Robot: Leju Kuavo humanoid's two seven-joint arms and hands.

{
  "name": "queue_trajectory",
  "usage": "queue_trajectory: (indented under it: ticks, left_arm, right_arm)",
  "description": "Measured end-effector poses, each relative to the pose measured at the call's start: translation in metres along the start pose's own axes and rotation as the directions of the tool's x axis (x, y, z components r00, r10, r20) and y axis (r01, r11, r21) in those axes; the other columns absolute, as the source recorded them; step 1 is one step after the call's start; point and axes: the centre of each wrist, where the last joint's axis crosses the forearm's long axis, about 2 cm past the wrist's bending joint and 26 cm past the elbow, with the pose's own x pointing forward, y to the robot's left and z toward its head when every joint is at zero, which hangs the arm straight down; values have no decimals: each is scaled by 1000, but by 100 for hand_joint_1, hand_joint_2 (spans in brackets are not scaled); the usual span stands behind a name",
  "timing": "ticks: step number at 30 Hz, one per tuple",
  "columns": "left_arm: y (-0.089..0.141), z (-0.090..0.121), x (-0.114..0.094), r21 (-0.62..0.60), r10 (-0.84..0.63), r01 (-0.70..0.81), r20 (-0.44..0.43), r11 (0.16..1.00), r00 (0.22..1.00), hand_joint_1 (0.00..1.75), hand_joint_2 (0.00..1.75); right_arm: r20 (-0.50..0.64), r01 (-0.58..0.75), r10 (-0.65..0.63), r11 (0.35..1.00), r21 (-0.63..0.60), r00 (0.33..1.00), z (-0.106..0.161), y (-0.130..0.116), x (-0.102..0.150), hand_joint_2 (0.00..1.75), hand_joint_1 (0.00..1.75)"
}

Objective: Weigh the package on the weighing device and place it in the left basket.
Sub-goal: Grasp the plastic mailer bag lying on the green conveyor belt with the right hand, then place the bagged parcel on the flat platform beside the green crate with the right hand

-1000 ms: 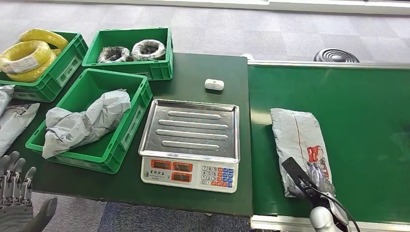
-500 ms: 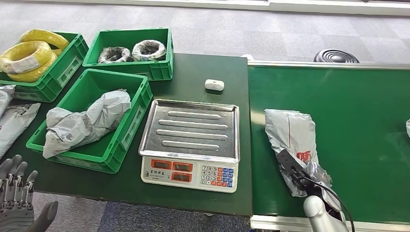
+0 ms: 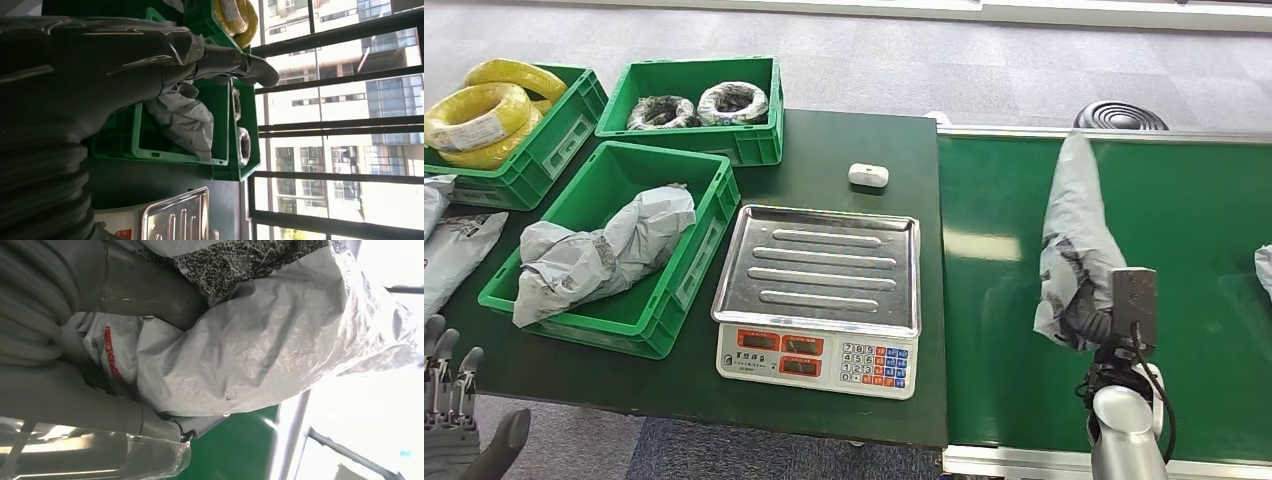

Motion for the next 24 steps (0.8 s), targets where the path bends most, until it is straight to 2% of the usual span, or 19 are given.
queue_trajectory:
  ticks: [6, 11, 13, 14, 16, 18, 20, 24]
  left_arm:
    - [-2, -4, 0, -14, 2, -2, 26, 1000, 1000, 0, 175]
    - [-3, -10, -2, -35, 5, -3, 74, 999, 997, 0, 175]
    - [-3, -13, -4, -42, 6, -2, 96, 999, 995, 0, 175]
    - [-3, -16, -4, -46, 7, -2, 107, 999, 994, 0, 175]
    - [-2, -21, -6, -59, 10, -3, 127, 998, 992, 0, 175]
    - [-1, -26, -8, -75, 15, -4, 145, 997, 989, 0, 175]
    - [0, -31, -9, -90, 17, -3, 155, 996, 988, 0, 175]
    - [1, -39, -10, -107, 12, 5, 155, 994, 988, 0, 175]
  right_arm:
    - [185, 84, -59, 988, -130, 981, -5, -6, 26, 175, 175]
    - [460, 92, 23, 970, -226, 888, -4, 5, 60, 175, 175]
    - [542, 57, 55, 981, -187, 839, -3, 20, 83, 175, 175]
    - [571, 28, 50, 991, -128, 819, -3, 31, 95, 175, 175]
    - [593, -75, 15, 994, 77, 805, -6, 56, 121, 175, 175]
    - [587, -234, 10, 922, 307, 809, -9, 83, 143, 175, 175]
    - [583, -378, 42, 798, 469, 812, -11, 109, 158, 175, 175]
    - [600, -533, 85, 571, 625, 795, -13, 158, 168, 175, 175]
